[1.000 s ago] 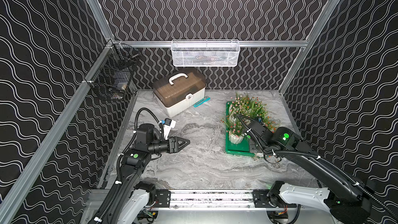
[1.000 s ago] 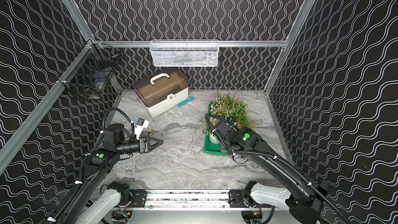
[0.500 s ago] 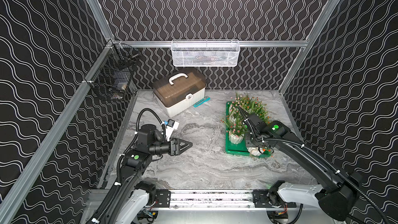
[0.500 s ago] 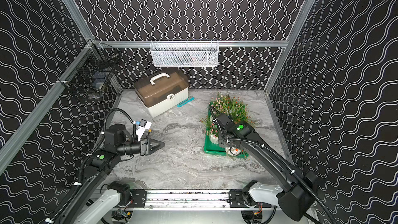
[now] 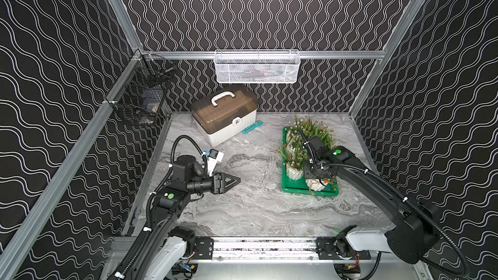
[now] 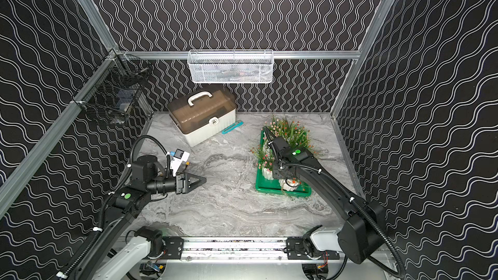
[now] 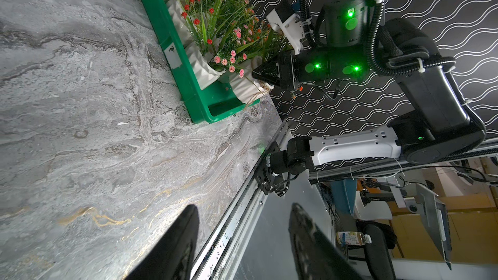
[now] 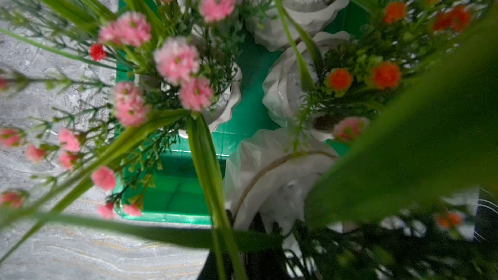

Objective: Put the potted gypsophila into the storage box
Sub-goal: Place the baby's breath potted plant at the storage box.

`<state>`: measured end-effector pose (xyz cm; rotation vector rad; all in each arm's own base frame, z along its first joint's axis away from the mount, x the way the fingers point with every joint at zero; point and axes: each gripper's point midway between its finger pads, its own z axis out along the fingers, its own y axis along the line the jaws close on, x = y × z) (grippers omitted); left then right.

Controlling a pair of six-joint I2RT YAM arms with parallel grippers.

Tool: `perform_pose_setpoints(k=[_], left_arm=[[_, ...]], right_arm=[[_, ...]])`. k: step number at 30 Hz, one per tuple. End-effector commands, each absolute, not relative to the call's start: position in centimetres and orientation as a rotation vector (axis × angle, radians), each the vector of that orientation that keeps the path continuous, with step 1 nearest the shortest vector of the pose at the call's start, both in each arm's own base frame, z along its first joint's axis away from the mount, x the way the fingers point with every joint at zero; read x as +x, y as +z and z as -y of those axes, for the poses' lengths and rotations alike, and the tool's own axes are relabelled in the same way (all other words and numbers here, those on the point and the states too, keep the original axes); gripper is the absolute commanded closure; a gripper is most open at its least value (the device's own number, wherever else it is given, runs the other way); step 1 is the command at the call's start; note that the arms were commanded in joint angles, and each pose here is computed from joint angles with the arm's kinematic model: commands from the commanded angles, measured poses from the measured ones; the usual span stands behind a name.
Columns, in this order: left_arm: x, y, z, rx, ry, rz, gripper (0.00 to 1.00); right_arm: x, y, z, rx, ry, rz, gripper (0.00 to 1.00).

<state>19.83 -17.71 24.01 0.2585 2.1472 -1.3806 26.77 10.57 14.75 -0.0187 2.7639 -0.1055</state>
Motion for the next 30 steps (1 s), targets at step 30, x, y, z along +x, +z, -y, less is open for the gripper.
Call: perform_pose_setpoints(k=[30], left_arm=[[20.0, 24.2, 17.6, 0.27, -1.355, -2.142, 0.41]], right_arm=[[29.7, 13.2, -11.5, 0.011, -0.09, -2.732, 1.0]])
